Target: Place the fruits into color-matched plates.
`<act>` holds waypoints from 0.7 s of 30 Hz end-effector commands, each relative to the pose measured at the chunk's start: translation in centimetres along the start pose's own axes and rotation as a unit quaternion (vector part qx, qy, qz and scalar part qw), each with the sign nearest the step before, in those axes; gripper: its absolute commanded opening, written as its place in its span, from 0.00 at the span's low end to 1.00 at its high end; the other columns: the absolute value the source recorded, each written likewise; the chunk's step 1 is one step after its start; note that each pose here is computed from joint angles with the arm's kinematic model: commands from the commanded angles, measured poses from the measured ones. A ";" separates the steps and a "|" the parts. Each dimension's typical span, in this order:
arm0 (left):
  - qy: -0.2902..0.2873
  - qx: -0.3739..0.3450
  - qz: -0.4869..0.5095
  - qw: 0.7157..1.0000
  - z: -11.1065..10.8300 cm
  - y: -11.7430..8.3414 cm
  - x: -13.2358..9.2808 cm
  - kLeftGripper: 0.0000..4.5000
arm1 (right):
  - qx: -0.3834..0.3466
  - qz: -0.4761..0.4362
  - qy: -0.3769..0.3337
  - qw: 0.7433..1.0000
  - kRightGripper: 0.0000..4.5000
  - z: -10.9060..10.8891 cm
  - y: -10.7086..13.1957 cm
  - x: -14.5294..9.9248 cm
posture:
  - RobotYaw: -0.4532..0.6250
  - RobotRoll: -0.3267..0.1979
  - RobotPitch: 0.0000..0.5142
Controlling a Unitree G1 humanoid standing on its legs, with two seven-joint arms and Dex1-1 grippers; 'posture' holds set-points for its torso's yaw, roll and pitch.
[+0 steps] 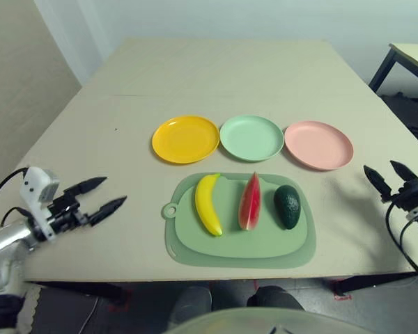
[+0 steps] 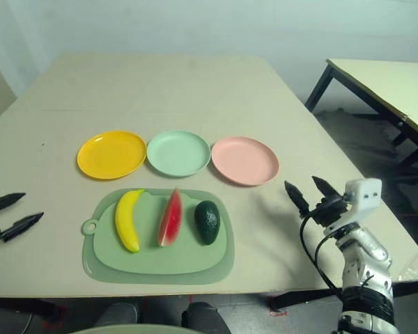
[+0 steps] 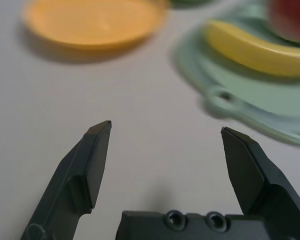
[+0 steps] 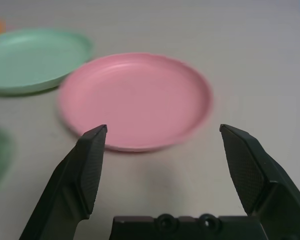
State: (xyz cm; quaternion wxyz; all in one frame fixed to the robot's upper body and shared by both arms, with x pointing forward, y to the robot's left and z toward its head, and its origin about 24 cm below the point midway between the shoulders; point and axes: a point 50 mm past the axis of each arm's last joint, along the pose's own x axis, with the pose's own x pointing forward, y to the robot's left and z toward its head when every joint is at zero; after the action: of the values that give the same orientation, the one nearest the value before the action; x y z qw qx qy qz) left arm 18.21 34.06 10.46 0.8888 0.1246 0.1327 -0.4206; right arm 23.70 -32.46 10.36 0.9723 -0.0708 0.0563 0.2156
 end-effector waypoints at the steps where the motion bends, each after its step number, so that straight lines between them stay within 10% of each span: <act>1: -0.015 0.038 -0.036 0.999 1.8 0.1 1.2 0.99 | -0.027 0.061 0.049 0.997 1.00 2.9 2.0 1.6 | 0.49 0.62 0.06; 10: -0.057 0.068 -0.077 0.993 4.7 0.2 4.4 0.99 | -0.123 0.231 0.164 0.951 1.00 14.5 6.5 3.9 | 0.48 0.62 0.03; 15: -0.067 0.064 -0.057 0.994 4.5 0.4 4.7 0.99 | -0.211 0.307 0.189 0.908 1.00 16.2 9.9 4.1 | 0.49 0.62 0.01; 21: -0.071 0.060 -0.038 0.995 4.2 0.4 4.4 0.99 | -0.451 0.384 0.211 0.778 1.00 13.8 11.5 4.3 | 0.50 0.62 0.01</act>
State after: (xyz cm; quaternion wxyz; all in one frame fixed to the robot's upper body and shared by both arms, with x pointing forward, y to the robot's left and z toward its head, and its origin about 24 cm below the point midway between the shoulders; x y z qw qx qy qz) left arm 21.96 29.52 13.19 0.8663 0.1418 0.0469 -0.4767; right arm 23.97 -18.30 22.73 0.6769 -0.4695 0.1812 0.5371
